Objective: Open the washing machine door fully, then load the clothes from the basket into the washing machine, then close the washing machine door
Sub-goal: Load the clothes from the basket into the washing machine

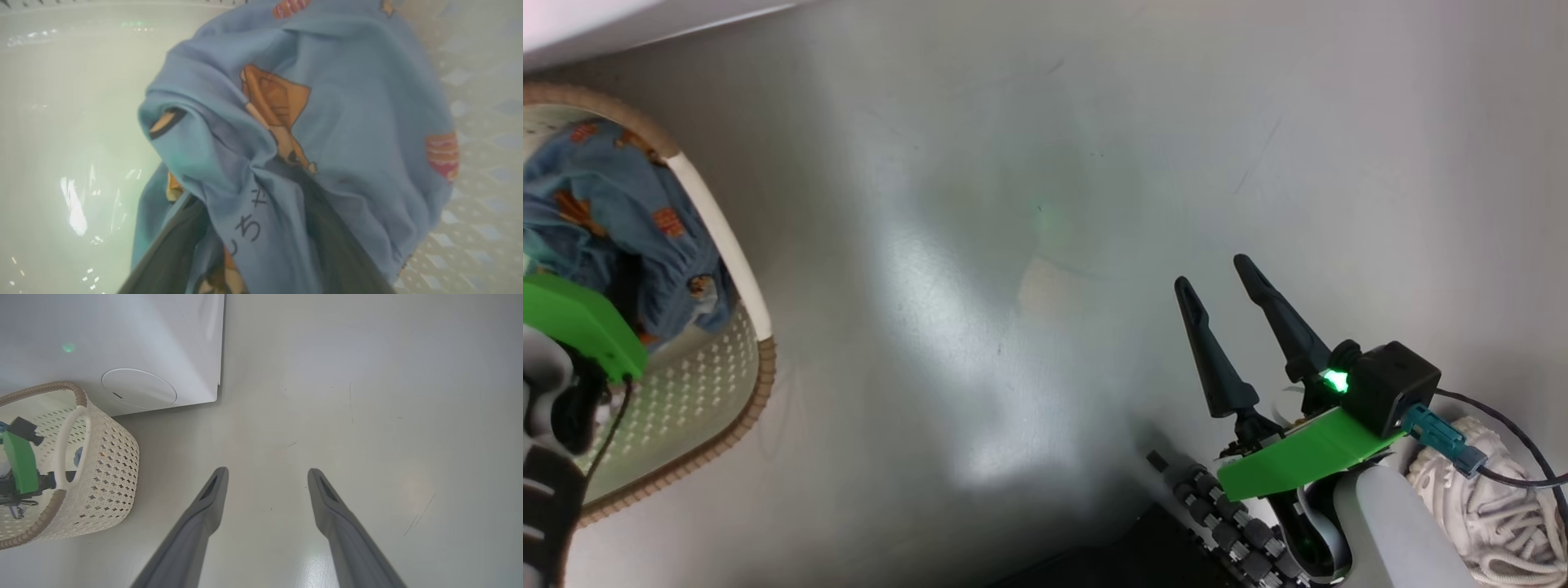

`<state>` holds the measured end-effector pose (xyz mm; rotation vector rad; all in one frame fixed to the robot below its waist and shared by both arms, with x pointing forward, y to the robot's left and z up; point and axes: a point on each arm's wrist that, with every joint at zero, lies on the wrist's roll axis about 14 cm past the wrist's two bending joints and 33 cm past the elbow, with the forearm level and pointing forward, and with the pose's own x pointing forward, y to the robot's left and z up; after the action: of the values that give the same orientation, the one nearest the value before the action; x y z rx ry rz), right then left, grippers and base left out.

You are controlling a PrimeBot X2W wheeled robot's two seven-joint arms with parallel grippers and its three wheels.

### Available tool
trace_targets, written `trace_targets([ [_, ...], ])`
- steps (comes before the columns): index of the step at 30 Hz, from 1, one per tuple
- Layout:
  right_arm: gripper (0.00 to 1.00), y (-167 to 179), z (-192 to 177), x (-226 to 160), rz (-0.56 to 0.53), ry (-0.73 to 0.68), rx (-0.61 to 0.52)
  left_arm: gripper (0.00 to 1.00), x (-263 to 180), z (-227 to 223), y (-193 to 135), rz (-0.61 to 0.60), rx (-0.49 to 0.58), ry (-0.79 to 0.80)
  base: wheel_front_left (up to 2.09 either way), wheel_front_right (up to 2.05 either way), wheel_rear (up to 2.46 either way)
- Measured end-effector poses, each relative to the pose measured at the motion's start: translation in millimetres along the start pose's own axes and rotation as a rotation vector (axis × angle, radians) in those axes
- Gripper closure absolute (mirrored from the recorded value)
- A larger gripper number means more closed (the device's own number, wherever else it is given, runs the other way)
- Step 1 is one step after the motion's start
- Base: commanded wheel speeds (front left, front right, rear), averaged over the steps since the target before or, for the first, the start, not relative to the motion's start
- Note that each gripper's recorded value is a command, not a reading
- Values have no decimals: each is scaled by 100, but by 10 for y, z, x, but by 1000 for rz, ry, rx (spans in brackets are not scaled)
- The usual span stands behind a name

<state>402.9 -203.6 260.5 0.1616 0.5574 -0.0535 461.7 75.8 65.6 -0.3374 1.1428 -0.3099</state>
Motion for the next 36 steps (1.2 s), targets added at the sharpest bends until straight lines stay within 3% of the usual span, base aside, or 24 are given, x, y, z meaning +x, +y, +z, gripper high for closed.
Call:
trace_targets([
  [3, 0, -24, -25, -5, -8, 7, 1, 0, 72, 51, -82, -27, 22, -11, 0, 0, 0],
  [4, 0, -29, -31, -7, -10, 9, 0, 24, 88, 64, -111, -35, 22, -14, 0, 0, 0],
  [5, 0, -33, -32, -8, -11, 10, 0, 80, 98, 70, -139, -43, 24, -14, 0, 0, 0],
  [6, 0, -34, -32, -10, -11, 10, 0, 100, 100, 67, -157, -48, 28, -11, 0, 0, 0],
  [18, 0, -86, 119, 2, -26, -35, -4, 100, -42, 334, -266, -79, -1, -134, 0, 0, 0],
  [36, 0, 165, 658, 5, 50, -182, -73, 100, -919, 537, -307, -53, -74, -330, 0, 0, 0],
])
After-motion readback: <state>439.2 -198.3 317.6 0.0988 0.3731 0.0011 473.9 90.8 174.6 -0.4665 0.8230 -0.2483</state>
